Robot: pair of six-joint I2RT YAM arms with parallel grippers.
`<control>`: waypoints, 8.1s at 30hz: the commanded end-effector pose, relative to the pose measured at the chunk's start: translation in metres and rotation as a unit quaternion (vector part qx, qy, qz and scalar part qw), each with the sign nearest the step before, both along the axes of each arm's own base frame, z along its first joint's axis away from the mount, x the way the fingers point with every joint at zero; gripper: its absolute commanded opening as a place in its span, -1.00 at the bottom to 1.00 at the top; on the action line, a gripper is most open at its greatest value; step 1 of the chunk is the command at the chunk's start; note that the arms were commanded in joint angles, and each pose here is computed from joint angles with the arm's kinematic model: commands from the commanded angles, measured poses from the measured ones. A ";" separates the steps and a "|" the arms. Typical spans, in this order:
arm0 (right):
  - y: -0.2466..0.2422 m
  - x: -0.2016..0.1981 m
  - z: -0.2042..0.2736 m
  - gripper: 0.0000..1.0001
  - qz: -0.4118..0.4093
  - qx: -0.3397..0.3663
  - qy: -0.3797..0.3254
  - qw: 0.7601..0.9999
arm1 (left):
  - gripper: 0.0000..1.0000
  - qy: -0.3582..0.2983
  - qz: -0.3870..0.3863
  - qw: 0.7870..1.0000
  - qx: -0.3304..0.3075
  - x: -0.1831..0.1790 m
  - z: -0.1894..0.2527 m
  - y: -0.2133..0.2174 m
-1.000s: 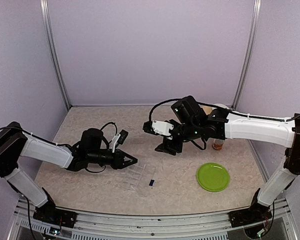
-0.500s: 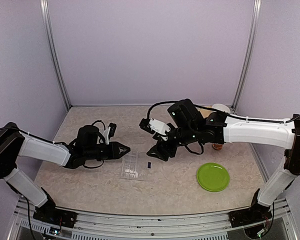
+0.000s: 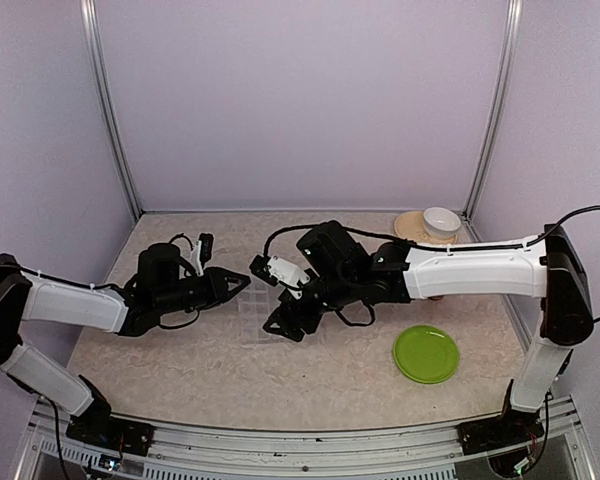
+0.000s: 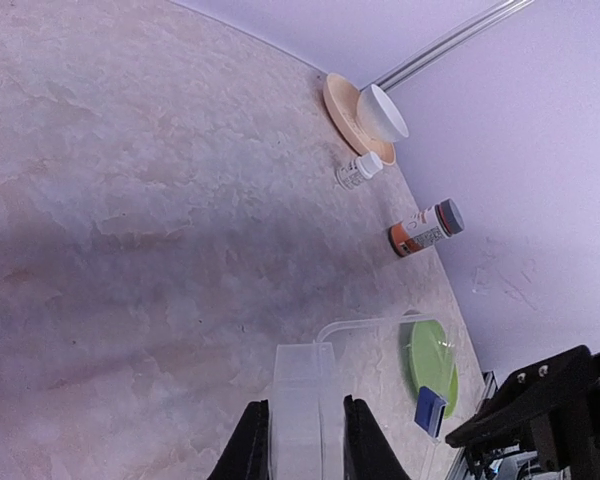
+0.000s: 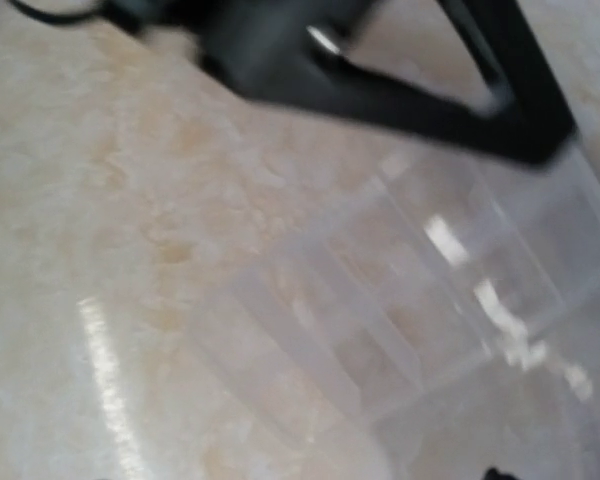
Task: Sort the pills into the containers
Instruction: Adjust the lid of the pill container on the pill container, then pass from the left arm to the right, then place the pill container at the center of the board.
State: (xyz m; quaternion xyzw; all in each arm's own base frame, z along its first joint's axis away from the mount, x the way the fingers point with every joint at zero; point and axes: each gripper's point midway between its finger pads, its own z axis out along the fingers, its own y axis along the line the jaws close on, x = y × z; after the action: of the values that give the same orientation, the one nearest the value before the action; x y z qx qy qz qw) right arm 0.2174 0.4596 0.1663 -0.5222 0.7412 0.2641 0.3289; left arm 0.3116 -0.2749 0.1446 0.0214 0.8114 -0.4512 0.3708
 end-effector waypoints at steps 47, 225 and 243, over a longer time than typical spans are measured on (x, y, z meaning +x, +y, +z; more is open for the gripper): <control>0.011 0.040 0.081 0.43 -0.140 0.089 0.003 0.986 | -0.70 -0.050 0.088 0.993 -0.061 -0.007 0.040 0.056; -0.048 0.157 -0.041 0.54 -0.034 -0.262 -0.248 0.932 | 0.96 -0.123 0.150 0.980 -0.034 -0.030 0.069 0.080; -0.172 0.170 0.043 1.00 -0.317 -0.066 -0.131 0.937 | 0.98 -0.133 0.122 0.983 -0.026 -0.034 0.066 0.064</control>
State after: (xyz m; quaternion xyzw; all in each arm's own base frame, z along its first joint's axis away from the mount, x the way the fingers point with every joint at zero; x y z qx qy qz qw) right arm 0.3872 0.3157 0.2011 -0.4052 0.8007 -0.0211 0.4407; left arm 0.2800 -0.2044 0.2045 -0.0471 0.7480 -0.4112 0.5188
